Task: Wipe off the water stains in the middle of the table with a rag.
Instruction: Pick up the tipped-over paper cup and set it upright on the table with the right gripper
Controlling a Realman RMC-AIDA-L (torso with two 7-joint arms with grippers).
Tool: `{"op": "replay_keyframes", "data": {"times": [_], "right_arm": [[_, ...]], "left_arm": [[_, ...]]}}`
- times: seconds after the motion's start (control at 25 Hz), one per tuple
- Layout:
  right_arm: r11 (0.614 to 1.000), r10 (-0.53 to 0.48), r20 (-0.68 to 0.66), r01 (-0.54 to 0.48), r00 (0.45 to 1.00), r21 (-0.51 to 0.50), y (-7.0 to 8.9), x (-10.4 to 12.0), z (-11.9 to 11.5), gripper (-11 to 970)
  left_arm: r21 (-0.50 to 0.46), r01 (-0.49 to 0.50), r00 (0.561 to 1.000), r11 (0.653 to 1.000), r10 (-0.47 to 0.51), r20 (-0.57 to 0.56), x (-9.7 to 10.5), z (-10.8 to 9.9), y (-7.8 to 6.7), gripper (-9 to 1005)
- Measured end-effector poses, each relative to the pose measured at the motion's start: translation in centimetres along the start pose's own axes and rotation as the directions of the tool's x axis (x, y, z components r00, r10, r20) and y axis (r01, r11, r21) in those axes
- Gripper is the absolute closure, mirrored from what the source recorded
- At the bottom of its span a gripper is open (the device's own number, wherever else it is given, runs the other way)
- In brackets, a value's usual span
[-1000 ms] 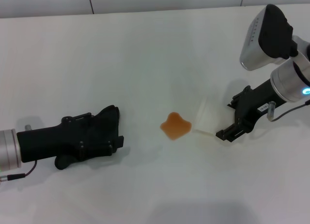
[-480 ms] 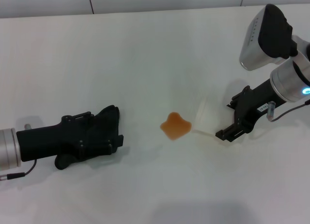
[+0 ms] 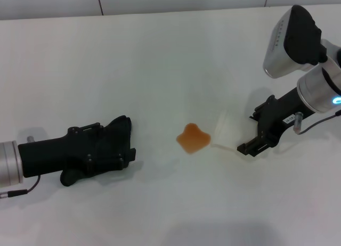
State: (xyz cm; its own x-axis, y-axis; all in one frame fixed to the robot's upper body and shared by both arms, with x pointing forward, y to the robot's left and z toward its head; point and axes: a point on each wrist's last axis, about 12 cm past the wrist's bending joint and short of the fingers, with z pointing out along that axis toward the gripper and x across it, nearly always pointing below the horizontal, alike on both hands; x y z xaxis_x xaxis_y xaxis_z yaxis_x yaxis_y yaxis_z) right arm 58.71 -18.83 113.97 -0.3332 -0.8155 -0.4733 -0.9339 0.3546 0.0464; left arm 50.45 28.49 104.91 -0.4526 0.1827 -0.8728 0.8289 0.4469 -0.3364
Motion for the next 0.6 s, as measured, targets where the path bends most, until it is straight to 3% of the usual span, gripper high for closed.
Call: {"op": "replay_keyframes", "data": {"times": [0.36,0.6], "right_arm": [[1.0,-0.02,0.035,0.02,0.999,0.011,0.1,-0.7,-0.9,256],[0.996,-0.053,0.183,0.041,0.982,0.074,0.3,-1.3,-3.9,324]], "left_arm": [[-0.001,0.001,1.0,1.0,-0.001,0.001,0.0,0.0,0.0,142],[-0.002,0.004,1.0,1.0,-0.004,-0.001,0.1,-0.1,0.0,142]]}}
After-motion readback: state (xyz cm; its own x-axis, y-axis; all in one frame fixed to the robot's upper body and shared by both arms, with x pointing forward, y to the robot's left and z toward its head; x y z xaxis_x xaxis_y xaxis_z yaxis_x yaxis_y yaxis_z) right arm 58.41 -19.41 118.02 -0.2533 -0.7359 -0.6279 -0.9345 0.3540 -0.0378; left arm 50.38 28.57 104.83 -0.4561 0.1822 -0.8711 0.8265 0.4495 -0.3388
